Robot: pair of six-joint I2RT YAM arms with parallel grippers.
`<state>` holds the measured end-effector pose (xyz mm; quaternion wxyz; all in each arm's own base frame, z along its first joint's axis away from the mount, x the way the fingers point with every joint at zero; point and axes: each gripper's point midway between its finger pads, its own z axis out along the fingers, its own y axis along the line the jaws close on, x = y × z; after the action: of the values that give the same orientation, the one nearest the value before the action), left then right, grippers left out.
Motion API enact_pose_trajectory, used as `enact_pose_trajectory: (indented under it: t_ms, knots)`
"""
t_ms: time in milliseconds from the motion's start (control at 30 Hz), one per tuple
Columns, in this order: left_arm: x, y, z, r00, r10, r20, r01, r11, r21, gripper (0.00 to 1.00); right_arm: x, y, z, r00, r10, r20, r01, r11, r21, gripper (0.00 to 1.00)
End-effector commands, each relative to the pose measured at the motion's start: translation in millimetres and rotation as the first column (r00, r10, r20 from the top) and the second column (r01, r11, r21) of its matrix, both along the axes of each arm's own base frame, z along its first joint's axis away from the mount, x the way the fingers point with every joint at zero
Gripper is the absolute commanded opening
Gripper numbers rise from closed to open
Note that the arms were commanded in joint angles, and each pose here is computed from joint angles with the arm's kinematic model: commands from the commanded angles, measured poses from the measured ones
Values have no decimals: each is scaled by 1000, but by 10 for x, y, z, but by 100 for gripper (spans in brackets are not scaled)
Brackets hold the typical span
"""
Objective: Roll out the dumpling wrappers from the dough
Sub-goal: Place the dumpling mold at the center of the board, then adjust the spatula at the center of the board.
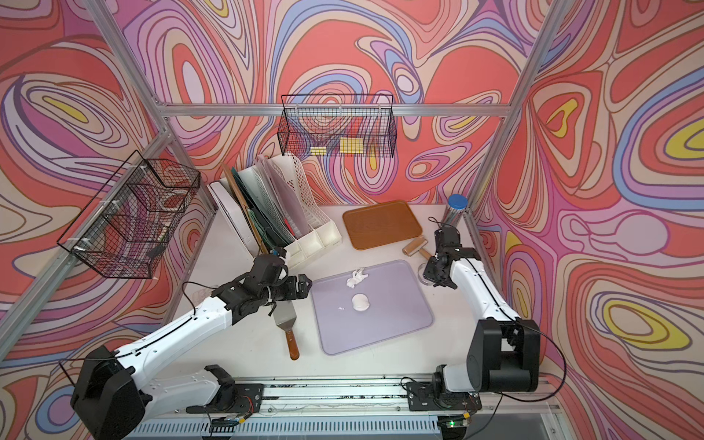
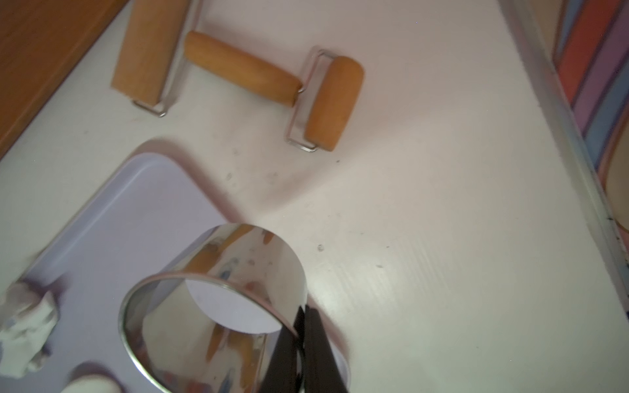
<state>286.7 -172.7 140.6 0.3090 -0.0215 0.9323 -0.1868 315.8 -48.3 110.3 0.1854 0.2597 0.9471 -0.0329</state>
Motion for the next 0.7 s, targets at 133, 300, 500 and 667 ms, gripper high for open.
enact_pose_trajectory:
  t_ms: [133,300,500,667]
  knots:
    - [-158,391,-274,986,132,-106,-128,991,44,90,-83,-457,-498,980,-188,-65,186,982,-26,6]
    - [-203,474,-343,978,171,-121,-169,985,30,89,-117,-486,-601,973,-212,-88,214,977,10,20]
    - [-391,791,-506,929,312,-201,-307,950,56,88,-60,-442,-146,986,-161,32,162,986,-29,52]
    - [-713,840,-724,879,326,-348,-344,939,8,82,167,245,268,984,92,151,-88,996,-29,66]
